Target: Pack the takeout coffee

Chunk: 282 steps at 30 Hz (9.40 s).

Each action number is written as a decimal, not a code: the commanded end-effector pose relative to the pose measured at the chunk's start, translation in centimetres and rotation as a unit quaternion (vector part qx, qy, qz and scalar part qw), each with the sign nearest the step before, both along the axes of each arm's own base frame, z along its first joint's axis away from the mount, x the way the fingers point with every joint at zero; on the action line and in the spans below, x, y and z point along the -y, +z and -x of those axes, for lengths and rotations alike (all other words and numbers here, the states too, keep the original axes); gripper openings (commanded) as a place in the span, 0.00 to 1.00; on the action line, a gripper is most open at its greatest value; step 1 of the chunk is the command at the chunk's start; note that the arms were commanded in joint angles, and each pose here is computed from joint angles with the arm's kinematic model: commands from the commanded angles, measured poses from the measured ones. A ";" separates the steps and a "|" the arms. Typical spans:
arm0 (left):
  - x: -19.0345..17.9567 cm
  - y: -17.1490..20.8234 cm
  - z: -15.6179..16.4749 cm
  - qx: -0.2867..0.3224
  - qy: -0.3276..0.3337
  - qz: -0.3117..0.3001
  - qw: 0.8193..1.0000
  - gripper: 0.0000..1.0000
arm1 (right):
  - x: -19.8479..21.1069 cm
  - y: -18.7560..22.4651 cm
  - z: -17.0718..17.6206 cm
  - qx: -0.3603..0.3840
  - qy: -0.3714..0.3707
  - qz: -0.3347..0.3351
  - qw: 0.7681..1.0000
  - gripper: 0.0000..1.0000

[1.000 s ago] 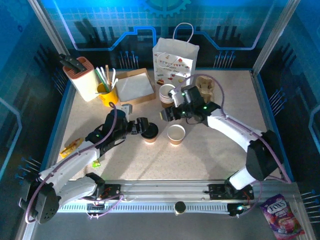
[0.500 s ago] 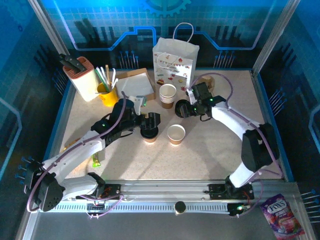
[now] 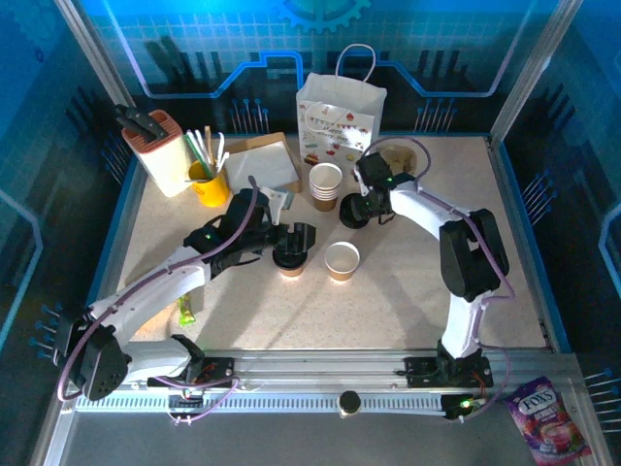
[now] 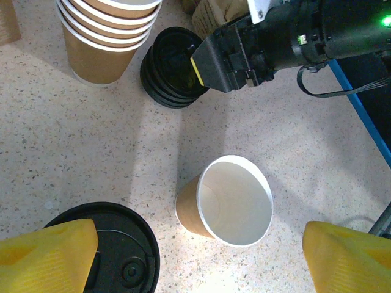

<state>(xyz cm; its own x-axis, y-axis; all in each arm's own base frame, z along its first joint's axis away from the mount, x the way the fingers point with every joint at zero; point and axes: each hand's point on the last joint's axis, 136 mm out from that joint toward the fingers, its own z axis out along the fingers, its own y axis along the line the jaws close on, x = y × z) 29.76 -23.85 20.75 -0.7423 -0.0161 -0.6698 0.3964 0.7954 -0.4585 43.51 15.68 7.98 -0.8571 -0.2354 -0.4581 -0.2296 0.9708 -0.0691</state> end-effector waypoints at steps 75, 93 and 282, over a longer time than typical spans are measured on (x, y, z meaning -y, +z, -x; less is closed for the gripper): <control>0.2 10.9 -0.7 0.055 0.067 0.290 0.953 0.90 | -5.2 20.1 8.2 0.129 0.063 -0.379 0.914 0.08; 3.2 17.4 -2.6 0.014 0.056 0.465 0.883 0.97 | -10.3 26.8 11.5 0.118 0.113 -0.587 0.793 0.08; 5.1 -6.3 -2.8 0.036 -0.102 -0.179 0.978 0.96 | -3.1 0.4 17.3 -0.088 0.035 -0.292 0.952 0.71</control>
<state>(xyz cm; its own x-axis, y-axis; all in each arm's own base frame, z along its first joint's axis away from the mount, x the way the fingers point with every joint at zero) 32.63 -28.76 14.23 -0.6716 0.3279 -0.6645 0.5509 0.8207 -0.1518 27.03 19.25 10.19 -0.9070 -0.0345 -0.4198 -0.2829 0.7883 0.5464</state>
